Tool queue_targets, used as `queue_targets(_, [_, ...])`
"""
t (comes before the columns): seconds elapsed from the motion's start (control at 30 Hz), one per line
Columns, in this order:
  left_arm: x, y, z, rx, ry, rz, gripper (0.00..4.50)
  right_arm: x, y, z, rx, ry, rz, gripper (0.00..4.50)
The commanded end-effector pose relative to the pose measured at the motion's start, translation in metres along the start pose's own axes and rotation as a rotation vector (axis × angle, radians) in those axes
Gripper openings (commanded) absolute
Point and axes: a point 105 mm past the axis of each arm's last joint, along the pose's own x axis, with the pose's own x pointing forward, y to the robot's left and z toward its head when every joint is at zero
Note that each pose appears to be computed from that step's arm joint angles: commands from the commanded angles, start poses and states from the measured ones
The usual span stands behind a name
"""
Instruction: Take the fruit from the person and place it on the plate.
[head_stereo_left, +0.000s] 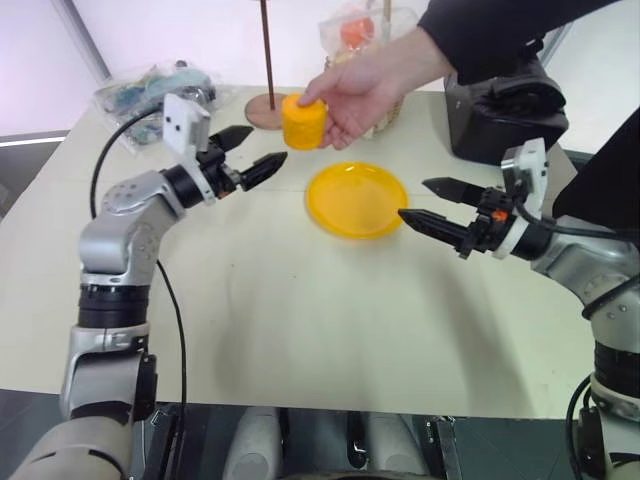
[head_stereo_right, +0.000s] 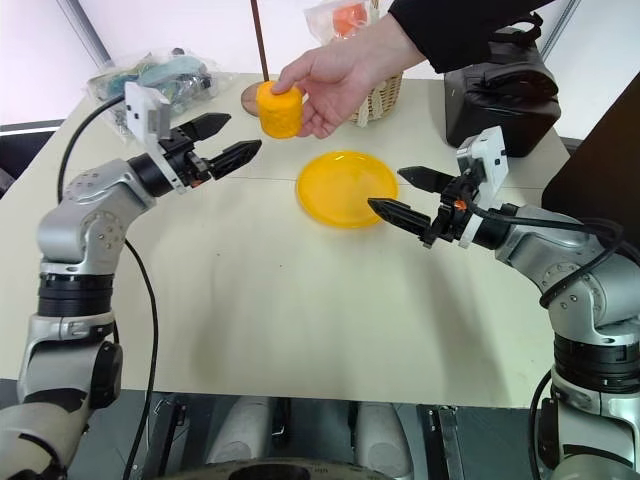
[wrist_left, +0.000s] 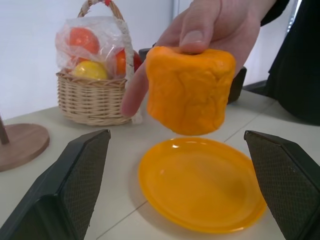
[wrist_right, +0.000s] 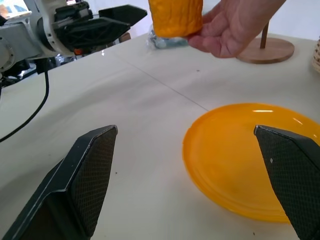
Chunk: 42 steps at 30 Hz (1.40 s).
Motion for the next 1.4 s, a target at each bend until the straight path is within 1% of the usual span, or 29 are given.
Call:
queue_targets(0.03, [0.014,-0.003,0.018,0.055,-0.064,-0.025,4.49,-0.002,0.006,0.013,-0.05,-0.049,0.004,4.5])
queue_targets(0.27, [0.033,-0.007,0.02,0.045,-0.112,-0.056,4.49,-0.001,0.005,0.01,-0.044,-0.052,-0.014,4.5])
queue_targets(0.37, [0.036,-0.008,0.02,0.051,-0.118,-0.064,3.69,-0.001,0.004,0.009,-0.045,-0.053,-0.021,4.5])
queue_targets(0.43, [0.036,-0.008,0.019,0.048,-0.123,-0.068,2.73,-0.001,0.004,0.008,-0.044,-0.052,-0.026,4.5])
queue_targets(0.47, [0.036,-0.008,0.019,0.048,-0.126,-0.068,2.51,-0.002,0.004,0.007,-0.044,-0.052,-0.027,4.5])
queue_targets(0.63, [0.038,-0.005,0.019,0.055,-0.121,-0.051,2.51,-0.002,0.003,0.006,-0.043,-0.05,-0.031,4.5])
queue_targets(0.8, [0.043,-0.014,-0.013,0.066,0.005,-0.078,2.51,-0.002,0.002,0.004,-0.038,-0.049,-0.034,4.5])
queue_targets(0.9, [0.051,-0.023,-0.028,0.044,0.025,-0.086,2.51,-0.001,0.002,0.002,-0.034,-0.047,-0.034,4.5])
queue_targets(1.13, [0.086,-0.034,-0.068,0.029,0.052,-0.047,2.51,-0.001,0.006,-0.005,-0.028,-0.036,-0.046,4.5])
queue_targets(1.23, [0.098,-0.037,-0.078,0.012,0.066,-0.035,2.51,-0.003,0.006,-0.006,-0.027,-0.034,-0.057,4.5])
queue_targets(1.4, [0.108,-0.031,-0.085,0.02,0.076,0.048,2.51,-0.004,0.009,-0.008,-0.022,-0.034,-0.067,4.5])
